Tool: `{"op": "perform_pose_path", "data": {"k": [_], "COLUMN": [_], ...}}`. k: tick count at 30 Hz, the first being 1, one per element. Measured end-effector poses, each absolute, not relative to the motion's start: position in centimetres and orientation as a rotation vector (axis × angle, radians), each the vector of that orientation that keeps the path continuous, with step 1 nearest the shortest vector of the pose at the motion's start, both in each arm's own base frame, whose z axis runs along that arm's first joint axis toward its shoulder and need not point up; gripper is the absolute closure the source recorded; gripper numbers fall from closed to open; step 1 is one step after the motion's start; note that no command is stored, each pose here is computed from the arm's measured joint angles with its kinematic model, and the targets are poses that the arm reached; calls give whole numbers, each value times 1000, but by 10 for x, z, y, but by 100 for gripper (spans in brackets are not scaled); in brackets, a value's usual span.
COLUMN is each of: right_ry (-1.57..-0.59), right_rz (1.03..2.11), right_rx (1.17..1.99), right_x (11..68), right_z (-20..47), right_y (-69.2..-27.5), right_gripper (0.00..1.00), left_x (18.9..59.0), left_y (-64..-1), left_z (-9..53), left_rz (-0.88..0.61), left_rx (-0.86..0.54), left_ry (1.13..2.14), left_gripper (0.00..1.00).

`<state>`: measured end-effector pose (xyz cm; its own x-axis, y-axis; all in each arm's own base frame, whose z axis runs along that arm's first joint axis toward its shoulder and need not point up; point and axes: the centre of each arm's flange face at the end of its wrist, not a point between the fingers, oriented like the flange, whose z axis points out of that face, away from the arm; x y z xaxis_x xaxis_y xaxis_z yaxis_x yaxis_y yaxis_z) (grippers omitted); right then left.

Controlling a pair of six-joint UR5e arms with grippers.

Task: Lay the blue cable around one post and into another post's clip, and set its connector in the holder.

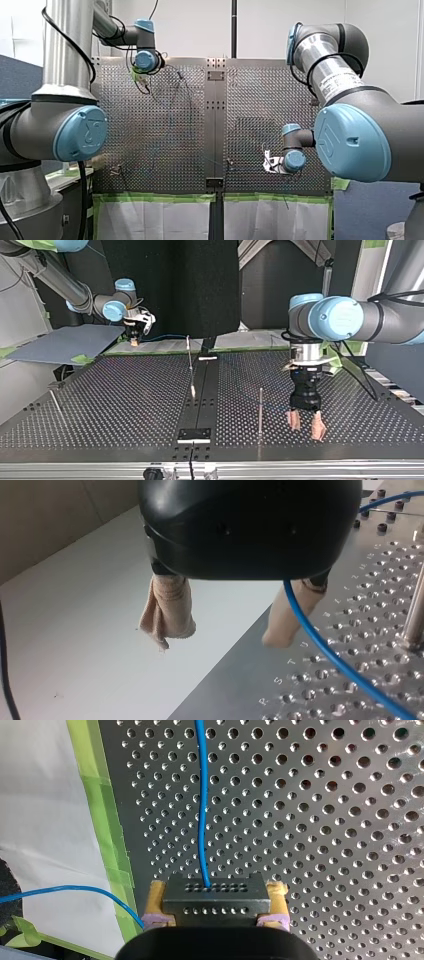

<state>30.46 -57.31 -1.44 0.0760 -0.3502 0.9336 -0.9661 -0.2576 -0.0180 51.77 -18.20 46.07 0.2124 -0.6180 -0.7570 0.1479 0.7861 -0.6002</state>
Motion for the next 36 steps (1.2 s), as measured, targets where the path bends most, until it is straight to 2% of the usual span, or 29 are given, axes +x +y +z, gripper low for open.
{"op": "perform_pose_path", "data": {"k": [12,25,36], "right_ry": [-1318,-1315,-1319], "right_rz": [1180,1181,1179], "right_rx": [1696,1694,1692], "right_x": [305,305,303], "right_z": [-16,-18,-19], "right_y": [-572,-573,-573], "right_gripper": [77,77,77], "left_x": [547,549,555], "left_y": [-178,-174,-191], "left_z": [439,432,380], "left_rz": [-558,-523,-493], "left_rx": [-438,-446,-407], "left_ry": [1287,1301,1411], "left_gripper": [0,0,0]}}
